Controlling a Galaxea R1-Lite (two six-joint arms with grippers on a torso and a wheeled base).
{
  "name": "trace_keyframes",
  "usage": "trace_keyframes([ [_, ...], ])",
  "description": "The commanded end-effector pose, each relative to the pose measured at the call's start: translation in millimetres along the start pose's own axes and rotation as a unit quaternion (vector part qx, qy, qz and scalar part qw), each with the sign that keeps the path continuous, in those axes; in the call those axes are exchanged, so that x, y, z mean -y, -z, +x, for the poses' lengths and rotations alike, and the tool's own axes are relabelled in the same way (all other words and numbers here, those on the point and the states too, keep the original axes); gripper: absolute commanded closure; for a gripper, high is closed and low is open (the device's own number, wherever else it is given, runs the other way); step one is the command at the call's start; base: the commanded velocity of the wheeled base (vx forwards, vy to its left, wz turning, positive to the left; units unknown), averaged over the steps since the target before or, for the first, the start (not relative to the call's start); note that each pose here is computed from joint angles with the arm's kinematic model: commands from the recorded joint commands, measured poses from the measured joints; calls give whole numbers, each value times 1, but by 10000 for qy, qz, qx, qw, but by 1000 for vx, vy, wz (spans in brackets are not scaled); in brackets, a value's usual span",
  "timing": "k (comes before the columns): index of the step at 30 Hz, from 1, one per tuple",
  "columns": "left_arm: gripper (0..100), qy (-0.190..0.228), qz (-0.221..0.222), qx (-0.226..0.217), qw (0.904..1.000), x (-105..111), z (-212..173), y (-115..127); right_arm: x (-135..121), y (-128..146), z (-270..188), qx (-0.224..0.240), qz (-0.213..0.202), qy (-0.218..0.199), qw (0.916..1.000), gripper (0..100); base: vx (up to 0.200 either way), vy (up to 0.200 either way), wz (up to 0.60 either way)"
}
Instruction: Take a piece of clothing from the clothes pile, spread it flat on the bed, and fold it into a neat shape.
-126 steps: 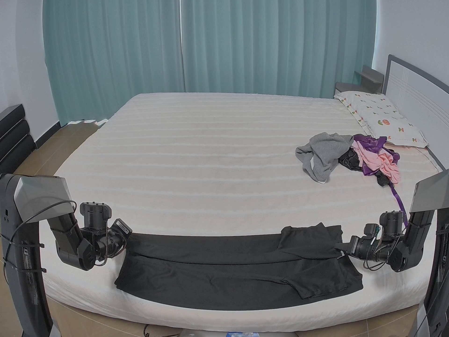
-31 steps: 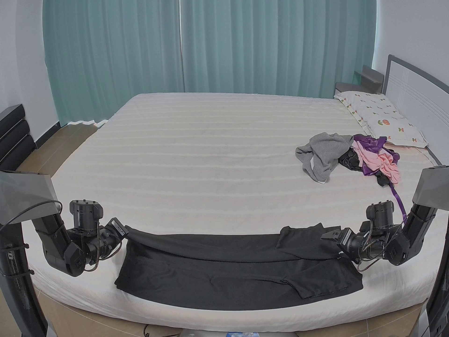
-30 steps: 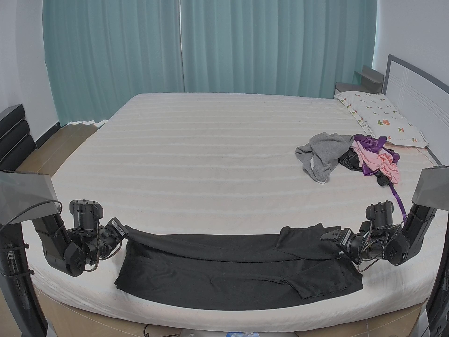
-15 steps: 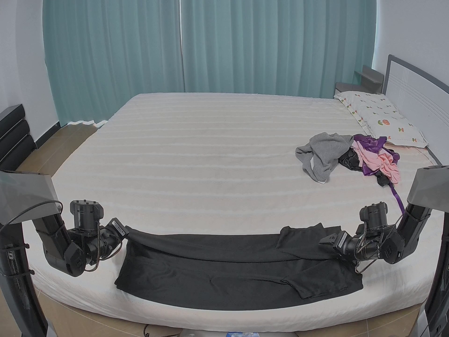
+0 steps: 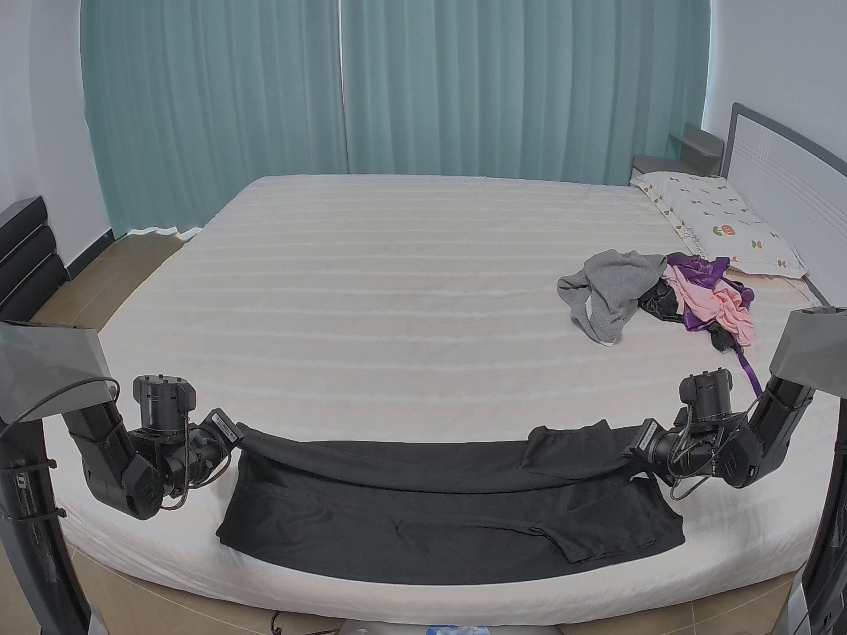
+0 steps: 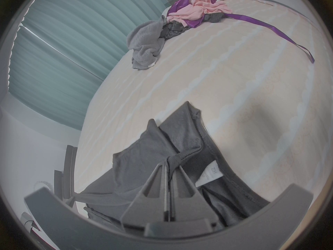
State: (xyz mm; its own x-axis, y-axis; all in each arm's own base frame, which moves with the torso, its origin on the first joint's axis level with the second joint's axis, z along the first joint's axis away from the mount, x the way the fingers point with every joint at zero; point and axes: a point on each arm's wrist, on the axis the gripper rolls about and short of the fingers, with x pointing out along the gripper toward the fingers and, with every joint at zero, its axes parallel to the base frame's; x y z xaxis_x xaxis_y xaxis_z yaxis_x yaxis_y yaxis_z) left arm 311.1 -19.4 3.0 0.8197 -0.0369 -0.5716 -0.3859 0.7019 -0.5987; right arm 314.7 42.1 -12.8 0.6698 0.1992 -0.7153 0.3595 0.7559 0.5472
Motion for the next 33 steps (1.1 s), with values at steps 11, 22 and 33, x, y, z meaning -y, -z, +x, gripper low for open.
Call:
trace_keyframes([
  [11, 100, 350, -582, 427, 9968, 19, 18, -20, -28, -30, 9, 1064, 639, -662, 9901, 100, 0, 0, 0],
  [22, 100, 568, -829, 597, 9931, 4, 7, -14, -8, -13, 7, 1105, 575, -634, 9902, 100, 0, 0, 0],
  [33, 100, 324, -157, 267, 9990, -20, 0, 7, 7, 3, 1, 849, 71, -281, 9960, 100, 0, 0, 0],
])
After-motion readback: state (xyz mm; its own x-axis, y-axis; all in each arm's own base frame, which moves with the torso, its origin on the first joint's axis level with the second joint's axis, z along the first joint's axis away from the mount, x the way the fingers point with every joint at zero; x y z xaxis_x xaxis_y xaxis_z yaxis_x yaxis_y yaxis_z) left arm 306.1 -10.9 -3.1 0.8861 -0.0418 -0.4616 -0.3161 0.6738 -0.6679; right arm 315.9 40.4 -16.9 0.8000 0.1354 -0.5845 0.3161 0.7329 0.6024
